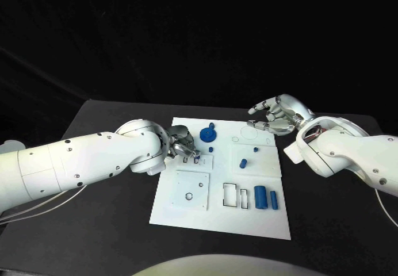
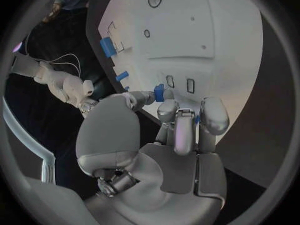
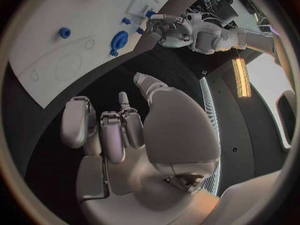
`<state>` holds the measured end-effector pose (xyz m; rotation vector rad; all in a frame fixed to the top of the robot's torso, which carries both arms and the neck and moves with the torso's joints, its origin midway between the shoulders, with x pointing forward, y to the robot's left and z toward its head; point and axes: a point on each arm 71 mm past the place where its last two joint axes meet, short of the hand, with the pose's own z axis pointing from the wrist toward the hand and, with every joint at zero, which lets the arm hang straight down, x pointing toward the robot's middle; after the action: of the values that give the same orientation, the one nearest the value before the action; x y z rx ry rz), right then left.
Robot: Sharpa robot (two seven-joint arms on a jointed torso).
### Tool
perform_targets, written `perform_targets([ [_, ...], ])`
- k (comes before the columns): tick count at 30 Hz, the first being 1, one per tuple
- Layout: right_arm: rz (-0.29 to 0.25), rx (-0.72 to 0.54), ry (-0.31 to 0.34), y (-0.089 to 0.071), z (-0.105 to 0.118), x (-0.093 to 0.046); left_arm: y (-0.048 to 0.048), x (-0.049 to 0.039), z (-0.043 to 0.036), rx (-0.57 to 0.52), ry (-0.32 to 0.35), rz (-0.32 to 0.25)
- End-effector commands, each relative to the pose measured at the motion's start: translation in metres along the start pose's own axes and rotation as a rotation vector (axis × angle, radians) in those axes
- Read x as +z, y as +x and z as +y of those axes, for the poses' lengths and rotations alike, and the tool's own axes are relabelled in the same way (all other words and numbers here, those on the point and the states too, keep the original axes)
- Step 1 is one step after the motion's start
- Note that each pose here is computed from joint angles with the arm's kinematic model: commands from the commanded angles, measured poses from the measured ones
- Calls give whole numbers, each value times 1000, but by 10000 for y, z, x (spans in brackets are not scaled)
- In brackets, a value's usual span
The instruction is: Assemble the parts on the task board
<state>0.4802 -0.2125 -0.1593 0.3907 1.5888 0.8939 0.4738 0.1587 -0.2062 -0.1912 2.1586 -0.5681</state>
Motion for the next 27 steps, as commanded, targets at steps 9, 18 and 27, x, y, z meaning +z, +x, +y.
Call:
perform_targets([
  [9,10,0,-7,12,4,-1,24,43,-15,97,-9,25],
  [18,10,0,-8,11,4,-2,33,67,-12,109,-14,33],
  [27,11,0,-8,16,6,0,47,72,-13,128,-16,48],
])
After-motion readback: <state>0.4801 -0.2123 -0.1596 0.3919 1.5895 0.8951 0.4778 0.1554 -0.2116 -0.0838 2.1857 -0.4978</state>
